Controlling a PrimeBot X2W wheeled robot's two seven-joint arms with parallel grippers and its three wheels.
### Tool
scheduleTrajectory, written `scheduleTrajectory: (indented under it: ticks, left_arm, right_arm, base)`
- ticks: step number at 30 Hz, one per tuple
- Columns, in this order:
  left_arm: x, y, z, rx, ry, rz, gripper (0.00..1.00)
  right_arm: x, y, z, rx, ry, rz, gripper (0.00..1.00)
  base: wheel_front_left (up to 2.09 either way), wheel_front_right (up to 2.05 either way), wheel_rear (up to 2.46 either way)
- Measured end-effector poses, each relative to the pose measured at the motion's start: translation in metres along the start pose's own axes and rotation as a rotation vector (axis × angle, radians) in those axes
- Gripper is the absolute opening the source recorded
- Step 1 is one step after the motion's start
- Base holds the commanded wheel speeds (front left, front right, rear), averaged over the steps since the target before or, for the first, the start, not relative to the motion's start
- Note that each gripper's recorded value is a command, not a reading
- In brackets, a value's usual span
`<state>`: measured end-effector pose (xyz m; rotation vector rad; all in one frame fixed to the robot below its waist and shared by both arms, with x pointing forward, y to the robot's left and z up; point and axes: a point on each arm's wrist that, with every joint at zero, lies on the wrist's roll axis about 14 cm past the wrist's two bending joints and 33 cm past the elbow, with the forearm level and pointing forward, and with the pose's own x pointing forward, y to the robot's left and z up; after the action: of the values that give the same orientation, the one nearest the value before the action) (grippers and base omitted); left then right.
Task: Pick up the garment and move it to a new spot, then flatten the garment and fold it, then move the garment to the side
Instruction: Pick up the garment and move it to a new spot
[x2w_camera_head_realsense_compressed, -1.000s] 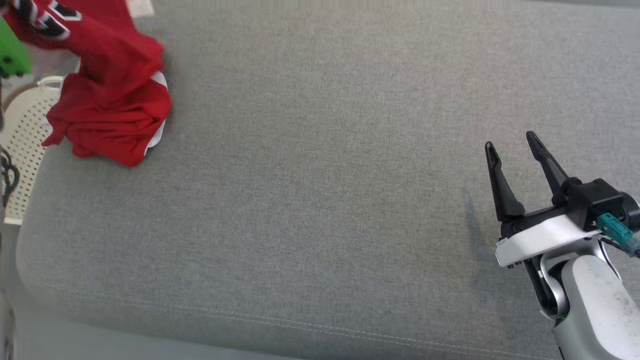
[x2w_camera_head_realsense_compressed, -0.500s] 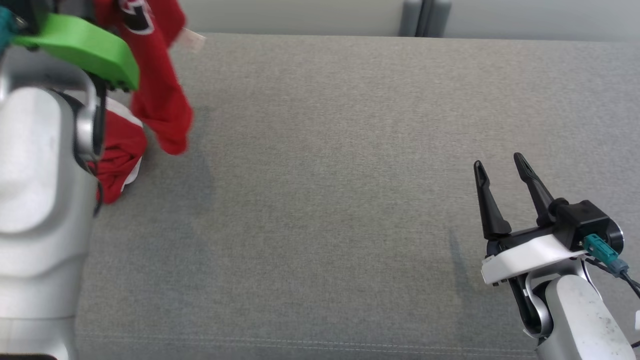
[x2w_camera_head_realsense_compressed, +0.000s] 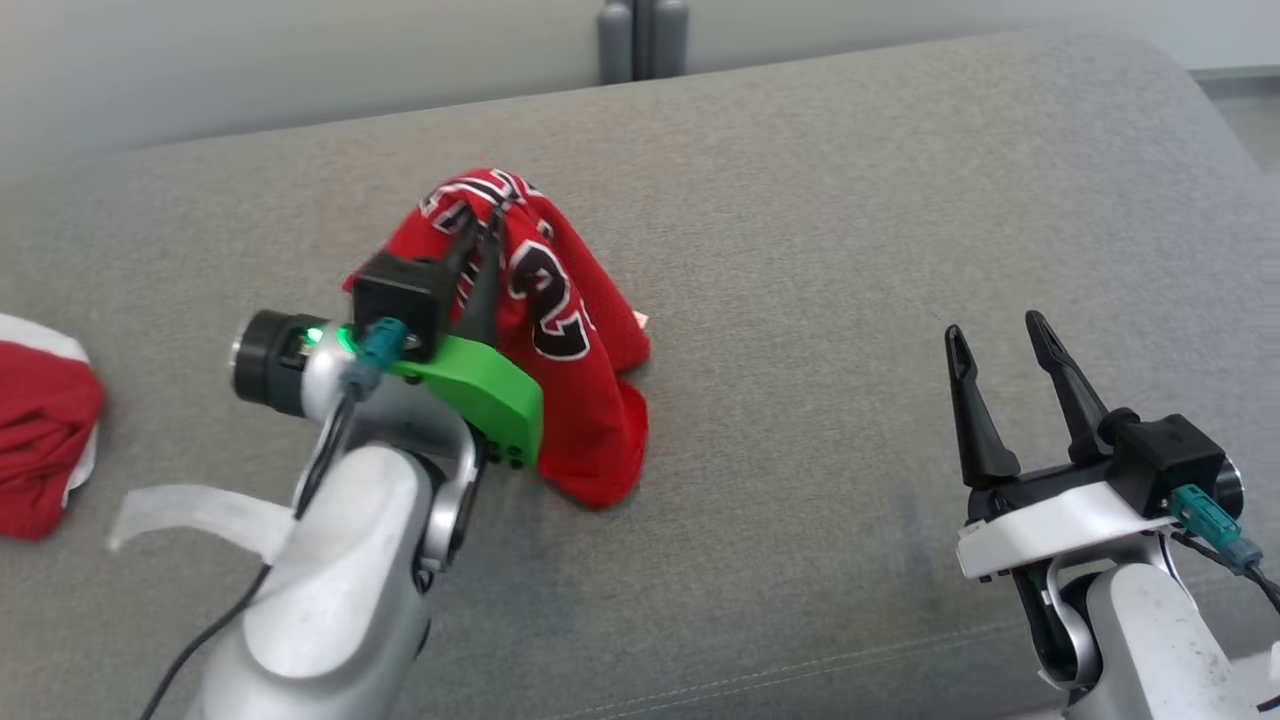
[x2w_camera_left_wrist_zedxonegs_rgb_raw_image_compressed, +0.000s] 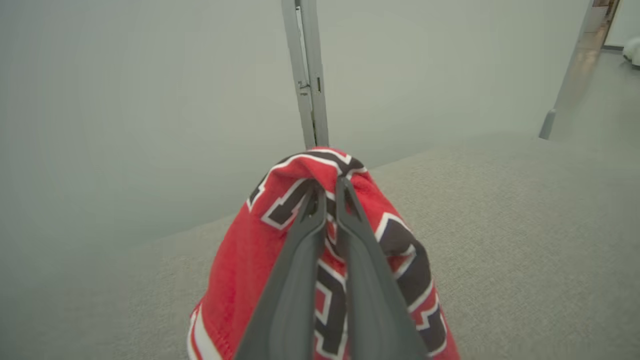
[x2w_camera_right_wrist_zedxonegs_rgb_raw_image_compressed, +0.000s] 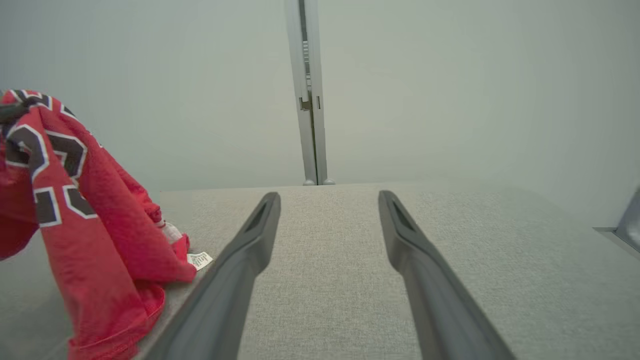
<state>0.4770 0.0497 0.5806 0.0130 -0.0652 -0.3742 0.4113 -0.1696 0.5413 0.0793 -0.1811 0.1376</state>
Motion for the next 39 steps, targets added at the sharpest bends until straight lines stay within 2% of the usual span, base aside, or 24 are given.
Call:
scheduleTrajectory:
  ticks: [1,7,14,15,16,22,28,32,39]
  left_arm:
    - [0.005,-0.030,-0.018,0.000,0.050,-0.077,0.00]
    - [0.014,-0.118,-0.059,0.007,0.166,-0.320,0.00]
    - [0.013,-0.171,-0.104,0.029,0.298,-0.495,0.00]
    - [0.012,-0.176,-0.108,0.024,0.312,-0.519,0.21]
    - [0.008,-0.185,-0.111,0.017,0.323,-0.550,1.00]
    - [-0.009,-0.217,-0.104,-0.064,0.294,-0.664,1.00]
    - [-0.013,-0.210,-0.074,-0.191,0.176,-0.614,1.00]
    - [-0.011,-0.180,-0.059,-0.251,0.108,-0.485,1.00]
    - [-0.008,-0.083,-0.032,-0.278,-0.031,-0.191,1.00]
  right_arm:
    - [-0.009,-0.013,0.001,-0.005,0.003,-0.043,1.00]
    - [-0.031,-0.046,0.003,-0.016,0.011,-0.153,1.00]
    - [-0.048,-0.064,0.001,-0.019,0.033,-0.224,1.00]
    - [-0.050,-0.066,-0.001,-0.017,0.037,-0.232,1.00]
    - [-0.052,-0.068,-0.002,-0.015,0.043,-0.239,1.00]
    - [-0.052,-0.069,-0.010,-0.003,0.062,-0.248,1.00]
    - [-0.042,-0.059,-0.008,0.009,0.047,-0.213,1.00]
    - [-0.035,-0.049,-0.006,0.013,0.033,-0.179,1.00]
    - [-0.022,-0.029,-0.002,0.017,0.015,-0.113,1.00]
  base:
    - [0.00,0.00,0.00]
    - [0.00,0.00,0.00]
    - [0.00,0.00,0.00]
    - [0.00,0.00,0.00]
    - [0.00,0.00,0.00]
    - [0.00,0.00,0.00]
    - [0.00,0.00,0.00]
    - [0.00,0.00,0.00]
    - [0.00,0.00,0.00]
